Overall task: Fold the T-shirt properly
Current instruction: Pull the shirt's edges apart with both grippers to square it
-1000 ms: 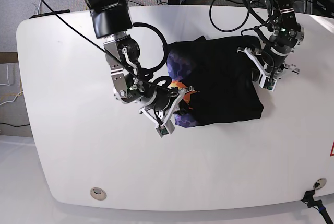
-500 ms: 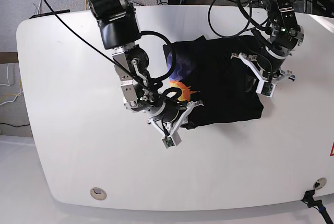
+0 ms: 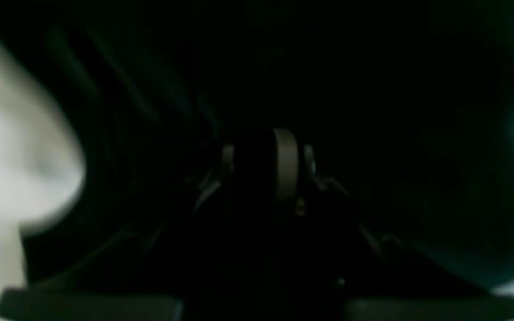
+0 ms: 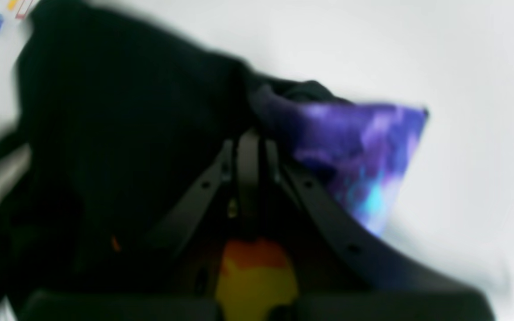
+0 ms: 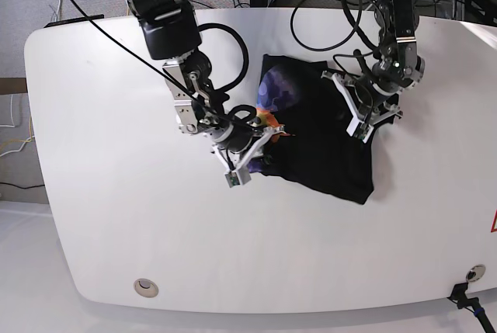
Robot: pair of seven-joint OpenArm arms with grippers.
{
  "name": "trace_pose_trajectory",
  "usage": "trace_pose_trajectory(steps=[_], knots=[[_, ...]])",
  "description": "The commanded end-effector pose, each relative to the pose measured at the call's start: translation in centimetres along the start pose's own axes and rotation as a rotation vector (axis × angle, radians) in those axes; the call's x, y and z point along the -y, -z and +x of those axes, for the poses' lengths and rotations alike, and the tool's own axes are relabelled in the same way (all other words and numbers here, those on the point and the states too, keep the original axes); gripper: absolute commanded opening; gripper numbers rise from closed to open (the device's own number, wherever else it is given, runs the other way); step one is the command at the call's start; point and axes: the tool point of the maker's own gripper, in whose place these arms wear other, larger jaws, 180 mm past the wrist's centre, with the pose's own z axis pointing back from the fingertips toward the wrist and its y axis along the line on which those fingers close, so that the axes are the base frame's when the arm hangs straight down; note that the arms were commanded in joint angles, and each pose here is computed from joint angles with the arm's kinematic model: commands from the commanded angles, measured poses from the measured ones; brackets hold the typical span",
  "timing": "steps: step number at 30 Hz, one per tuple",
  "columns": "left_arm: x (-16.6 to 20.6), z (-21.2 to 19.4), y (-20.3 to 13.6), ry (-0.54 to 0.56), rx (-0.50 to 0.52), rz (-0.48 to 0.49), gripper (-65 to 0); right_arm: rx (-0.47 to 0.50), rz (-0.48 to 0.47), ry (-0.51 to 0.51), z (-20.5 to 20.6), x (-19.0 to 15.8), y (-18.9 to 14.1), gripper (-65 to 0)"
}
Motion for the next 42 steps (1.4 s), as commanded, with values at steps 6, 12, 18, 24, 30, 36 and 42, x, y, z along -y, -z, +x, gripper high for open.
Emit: trace_pose_trajectory(steps=[6,12,18,24,30,36,42], knots=[[-3.8,0.8,2.8,0.047,-0.094,0.066,-56.4,0.006,-0.066,-0.081,-1.2,3.0,-4.7,-65.0],[-5.5,6.0,3.0,0.065,-0.003,0.093,-56.4,-0.007,-0.052,-0.119,-3.1,1.6,-7.8,-65.0],[-5.6,12.7,-1.3,0.157,0.244,0.166,-56.4,0.044,-0.006,-0.233,1.5,-1.9,-9.4,-65.0],[-3.6,11.0,-3.9,0.192,0.261,0.172,-56.4,0.104,0.028,-0.232,5.7,-3.6,-7.1,-65.0],[-0.9,6.0,-3.0,0.135,0.17,0.112,-56.4,0.073,0.013,-0.173,5.6,-1.7,-3.8,-65.0],[-0.9,2.2,0.5,0.065,0.049,0.057,-56.4,0.04,-0.039,-0.127,2.9,1.7,-3.5,-65.0],[-2.4,2.3,2.6,0.043,0.047,0.046,-56.4,0.025,-0.081,-0.142,0.4,4.0,-6.1,-65.0]])
